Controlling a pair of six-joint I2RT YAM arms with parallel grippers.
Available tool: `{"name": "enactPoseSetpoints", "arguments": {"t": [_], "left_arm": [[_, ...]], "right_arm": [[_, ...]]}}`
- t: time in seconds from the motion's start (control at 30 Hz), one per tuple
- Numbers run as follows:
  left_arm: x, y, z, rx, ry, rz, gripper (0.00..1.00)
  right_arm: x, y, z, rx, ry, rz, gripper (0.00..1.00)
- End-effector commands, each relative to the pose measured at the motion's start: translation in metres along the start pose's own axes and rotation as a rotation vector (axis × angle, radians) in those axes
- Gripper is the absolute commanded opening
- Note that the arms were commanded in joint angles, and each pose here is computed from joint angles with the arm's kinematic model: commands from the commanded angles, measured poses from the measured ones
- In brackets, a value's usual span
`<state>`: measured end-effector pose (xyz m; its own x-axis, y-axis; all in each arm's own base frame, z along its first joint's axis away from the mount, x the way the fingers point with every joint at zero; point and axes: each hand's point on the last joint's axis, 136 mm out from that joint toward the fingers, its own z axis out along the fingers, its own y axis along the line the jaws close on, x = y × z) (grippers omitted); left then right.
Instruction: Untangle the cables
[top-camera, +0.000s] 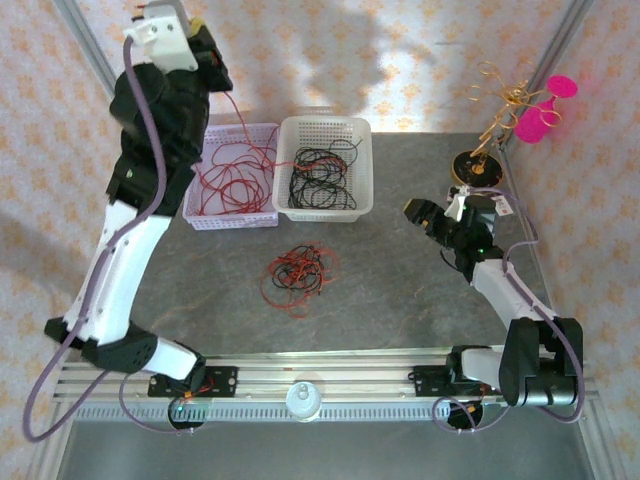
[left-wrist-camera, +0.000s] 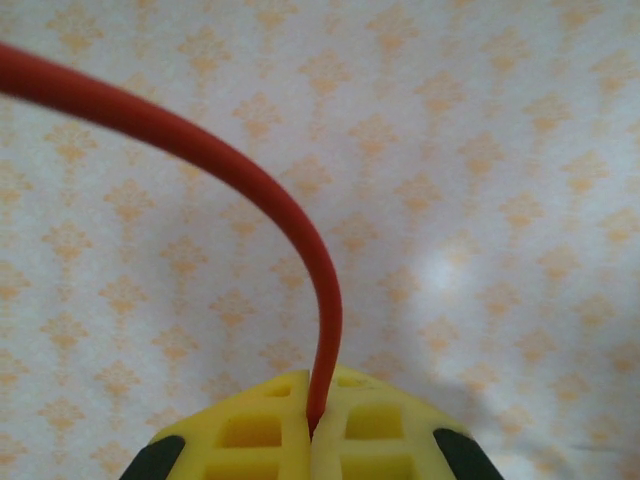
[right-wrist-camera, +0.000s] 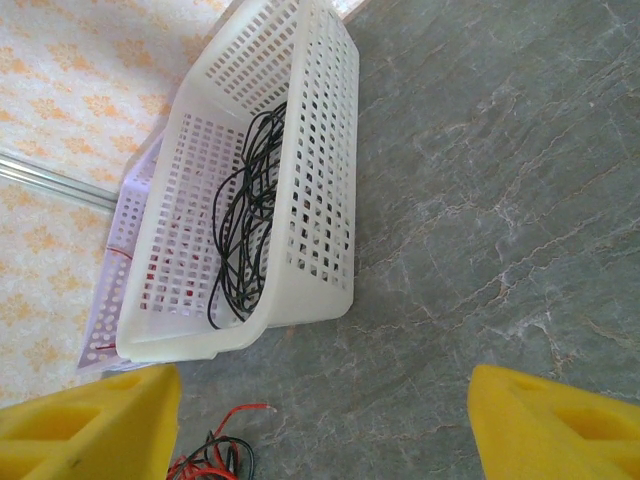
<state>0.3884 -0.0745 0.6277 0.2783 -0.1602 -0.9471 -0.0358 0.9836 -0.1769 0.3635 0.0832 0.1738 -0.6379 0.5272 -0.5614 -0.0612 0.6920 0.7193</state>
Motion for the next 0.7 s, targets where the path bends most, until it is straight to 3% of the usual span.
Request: {"name": "enactPoseSetpoints", "arguments": {"t": [0.0, 0.3, 0.67], "left_arm": [[-0.024, 0.023, 0.023, -0.031, -0.091, -0.056, 0.00], [-0.018, 0.087, 0.087, -0.030, -0.127, -0.147, 0.00], [0.132, 0.115, 0.145, -0.004, 0.105, -0.205, 0.00]], "right_arm": [[-0.014, 0.012, 0.001, -0.013, -0.023, -0.049, 0.75], [-0.013, 0.009, 0.015, -0.008, 0.023, -0.048, 0.74], [0.000, 0.008, 0.024, -0.012, 0.067, -0.028, 0.74]]}}
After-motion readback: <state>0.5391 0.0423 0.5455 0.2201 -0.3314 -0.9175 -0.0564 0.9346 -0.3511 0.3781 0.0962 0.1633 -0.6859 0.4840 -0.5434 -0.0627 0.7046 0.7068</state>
